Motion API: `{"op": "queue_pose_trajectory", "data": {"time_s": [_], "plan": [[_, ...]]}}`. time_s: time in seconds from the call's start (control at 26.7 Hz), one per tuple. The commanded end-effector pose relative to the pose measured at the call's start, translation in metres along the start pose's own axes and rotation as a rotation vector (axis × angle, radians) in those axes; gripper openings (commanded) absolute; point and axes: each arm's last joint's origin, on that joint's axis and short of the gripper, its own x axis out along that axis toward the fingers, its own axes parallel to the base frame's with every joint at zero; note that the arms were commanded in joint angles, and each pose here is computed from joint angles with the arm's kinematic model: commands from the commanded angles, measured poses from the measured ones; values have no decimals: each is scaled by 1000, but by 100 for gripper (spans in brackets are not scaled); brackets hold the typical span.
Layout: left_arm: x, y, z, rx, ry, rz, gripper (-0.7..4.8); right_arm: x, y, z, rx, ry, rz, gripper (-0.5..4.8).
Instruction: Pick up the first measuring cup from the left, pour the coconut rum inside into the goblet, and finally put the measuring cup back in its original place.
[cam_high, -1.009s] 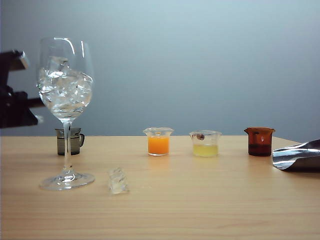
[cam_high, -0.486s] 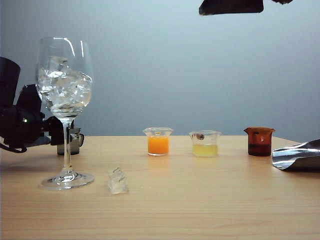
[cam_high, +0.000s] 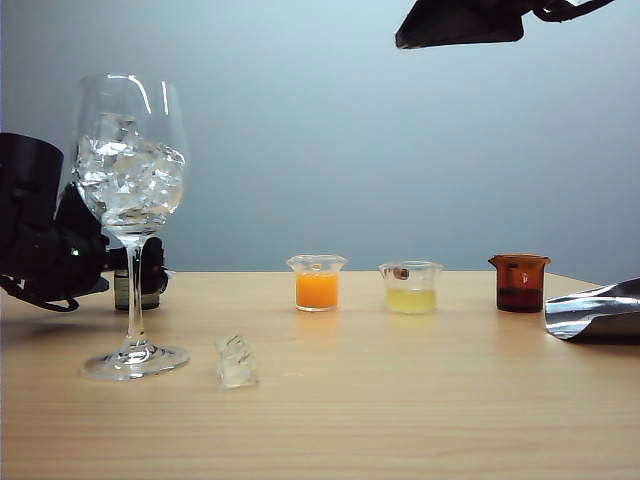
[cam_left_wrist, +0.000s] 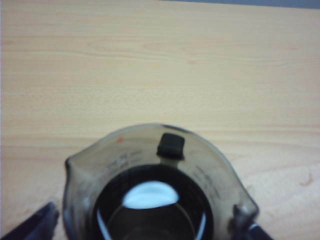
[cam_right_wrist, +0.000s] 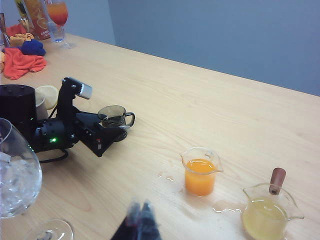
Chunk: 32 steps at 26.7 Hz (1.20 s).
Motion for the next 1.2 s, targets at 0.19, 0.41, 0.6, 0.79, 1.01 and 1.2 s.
{"op": "queue_pose_trajectory", "data": {"time_s": [0.19,0.41,0.6,0.79,1.01,1.2], "plan": [[11,1,0,-11,-19,-2,466,0,0,0,-32,12,-5,-9],[12,1,-4,-12,-11,-5,457,0,-1,0,-32,13,-8,-9],[13,1,-1,-10,-31,-4,457,0,-1,0,-32,13,-8,-9],[13,1,-1,-9,-37,-5,456,0,-1,-2,-32,29,-8,-9],[14,2,-2,-8,-45,-2,451,0,-1,-2,-32,34,-7,-9],[15,2,-4,-7,-49,-2,361,0,-1,-2,-32,34,-7,-9]]}}
